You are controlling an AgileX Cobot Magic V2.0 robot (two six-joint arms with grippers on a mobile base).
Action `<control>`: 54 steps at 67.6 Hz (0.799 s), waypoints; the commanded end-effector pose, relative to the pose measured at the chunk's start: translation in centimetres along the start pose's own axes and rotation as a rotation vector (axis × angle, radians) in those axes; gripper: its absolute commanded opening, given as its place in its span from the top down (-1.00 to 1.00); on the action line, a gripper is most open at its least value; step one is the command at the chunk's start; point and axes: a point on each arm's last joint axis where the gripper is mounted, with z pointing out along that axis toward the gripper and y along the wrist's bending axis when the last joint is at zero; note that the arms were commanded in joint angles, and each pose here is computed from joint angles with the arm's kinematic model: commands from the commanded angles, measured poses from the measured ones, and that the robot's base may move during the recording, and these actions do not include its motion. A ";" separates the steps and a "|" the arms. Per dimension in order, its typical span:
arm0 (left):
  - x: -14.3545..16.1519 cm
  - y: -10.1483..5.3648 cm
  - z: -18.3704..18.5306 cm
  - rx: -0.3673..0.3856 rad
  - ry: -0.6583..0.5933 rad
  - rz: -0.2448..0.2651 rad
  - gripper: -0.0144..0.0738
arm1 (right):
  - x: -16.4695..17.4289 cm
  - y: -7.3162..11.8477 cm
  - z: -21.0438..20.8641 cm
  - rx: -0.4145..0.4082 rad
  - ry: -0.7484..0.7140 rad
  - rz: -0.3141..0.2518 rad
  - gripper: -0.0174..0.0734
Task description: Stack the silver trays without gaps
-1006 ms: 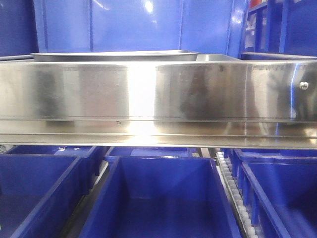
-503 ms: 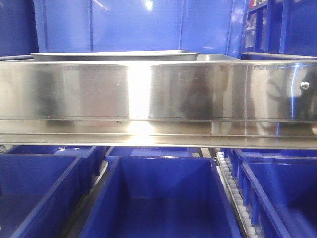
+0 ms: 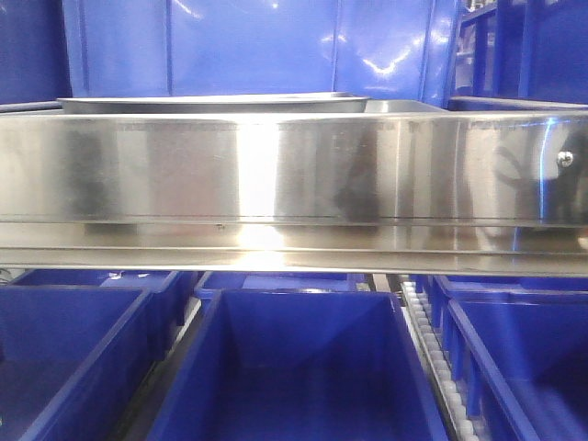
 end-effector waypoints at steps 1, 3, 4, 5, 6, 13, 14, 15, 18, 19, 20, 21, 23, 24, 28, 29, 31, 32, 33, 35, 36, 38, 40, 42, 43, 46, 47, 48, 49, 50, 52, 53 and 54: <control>0.2 0.1 -0.4 -0.012 -0.018 0.070 0.67 | -0.2 0.0 -0.1 0.001 -0.023 -0.004 0.67; 0.7 0.2 -0.4 -0.017 -0.007 0.076 0.68 | -0.2 0.0 -0.1 0.001 -0.023 -0.004 0.67; 0.8 0.3 -0.5 -0.026 -0.003 0.078 0.68 | -0.2 0.0 -0.1 0.001 -0.023 -0.004 0.67; 1.0 0.2 -0.5 -0.027 0.000 0.065 0.68 | -0.2 0.0 -0.1 0.001 -0.023 -0.004 0.67; 1.2 0.3 -0.5 -0.039 0.010 0.080 0.68 | -0.2 0.0 -0.1 0.001 -0.023 -0.004 0.67; 3.7 0.7 -0.7 -0.098 0.050 0.058 0.68 | -0.2 0.0 -0.1 0.001 -0.023 -0.004 0.67; 3.8 0.8 -0.8 -0.109 0.041 0.061 0.68 | -0.2 0.0 -0.1 0.001 -0.023 -0.004 0.67; 4.1 0.9 -0.8 -0.129 0.040 0.078 0.68 | -0.2 0.0 -0.1 0.001 -0.023 -0.004 0.67; 5.4 1.2 -1.0 -0.164 0.026 0.073 0.68 | -0.2 0.0 -0.1 0.001 -0.023 -0.004 0.67; 5.4 1.3 -1.1 -0.177 0.013 0.079 0.68 | -0.2 0.0 -0.1 0.001 -0.023 -0.004 0.67; 5.7 1.4 -1.1 -0.190 0.010 0.076 0.68 | -0.2 0.0 -0.1 0.001 -0.023 -0.004 0.67; 6.0 1.5 -1.3 -0.209 -0.001 0.066 0.68 | -0.2 0.0 -0.1 0.001 -0.023 -0.004 0.67; 6.7 1.6 -1.4 -0.227 -0.007 0.051 0.68 | -0.2 0.0 -0.1 0.001 -0.023 -0.004 0.67; 7.0 1.7 -1.5 -0.239 -0.011 0.043 0.68 | -0.2 0.0 -0.1 0.001 -0.023 -0.004 0.67; 8.1 2.0 -2.0 -0.295 -0.019 0.028 0.68 | -0.2 0.0 -0.1 0.001 -0.023 -0.004 0.67; 8.4 2.0 -2.1 -0.300 -0.018 0.028 0.68 | -0.2 0.0 -0.1 0.001 -0.023 -0.004 0.67; 9.1 2.1 -2.3 -0.320 -0.012 0.029 0.68 | -0.2 0.0 -0.1 0.001 -0.023 -0.004 0.67; 9.3 2.2 -2.5 -0.333 -0.017 0.031 0.68 | -0.2 0.0 -0.1 0.001 -0.023 -0.004 0.67; 9.5 2.2 -2.6 -0.341 -0.018 0.032 0.68 | -0.2 0.0 -0.1 0.001 -0.023 -0.004 0.67; 9.9 2.3 -2.7 -0.360 -0.018 0.033 0.68 | -0.2 0.0 -0.1 0.001 -0.023 -0.004 0.67; 10.2 2.3 -2.8 -0.363 -0.019 0.034 0.68 | -0.2 0.0 -0.1 0.001 -0.023 -0.004 0.67; 10.7 2.4 -2.9 -0.370 -0.017 0.031 0.68 | -0.2 0.0 -0.1 0.001 -0.023 -0.004 0.67; 11.2 2.4 -3.1 -0.378 -0.019 0.033 0.68 | -0.2 0.0 -0.1 0.001 -0.023 -0.004 0.67; 11.6 2.4 -3.1 -0.378 -0.018 0.032 0.68 | -0.2 0.0 -0.1 0.001 -0.023 -0.004 0.67; 11.9 2.4 -3.1 -0.379 -0.010 0.031 0.68 | -0.2 0.0 -0.1 0.001 -0.023 -0.004 0.67; 12.8 2.6 -3.1 -0.379 0.016 0.025 0.68 | -0.2 0.0 -0.1 0.001 -0.023 -0.004 0.67; 13.1 2.6 -3.0 -0.380 0.017 0.025 0.68 | -0.2 0.0 -0.1 0.001 -0.023 -0.004 0.67; 13.3 2.6 -3.0 -0.381 0.018 0.025 0.68 | -0.2 0.0 -0.1 0.001 -0.023 -0.004 0.67; 13.2 2.6 -3.0 -0.381 0.011 0.026 0.68 | -0.2 0.0 -0.1 0.001 -0.023 -0.004 0.67; 13.1 2.6 -3.0 -0.381 0.004 0.025 0.68 | -0.2 0.0 -0.1 0.001 -0.023 -0.004 0.67; 13.0 2.6 -3.0 -0.382 -0.013 0.029 0.68 | -0.2 0.0 -0.1 0.001 -0.023 -0.004 0.67; 13.0 2.6 -3.0 -0.382 -0.013 0.029 0.68 | -0.2 0.0 -0.1 0.001 -0.023 -0.004 0.67; 13.1 2.6 -3.0 -0.381 0.003 0.026 0.68 | -0.2 0.0 -0.1 0.001 -0.023 -0.004 0.67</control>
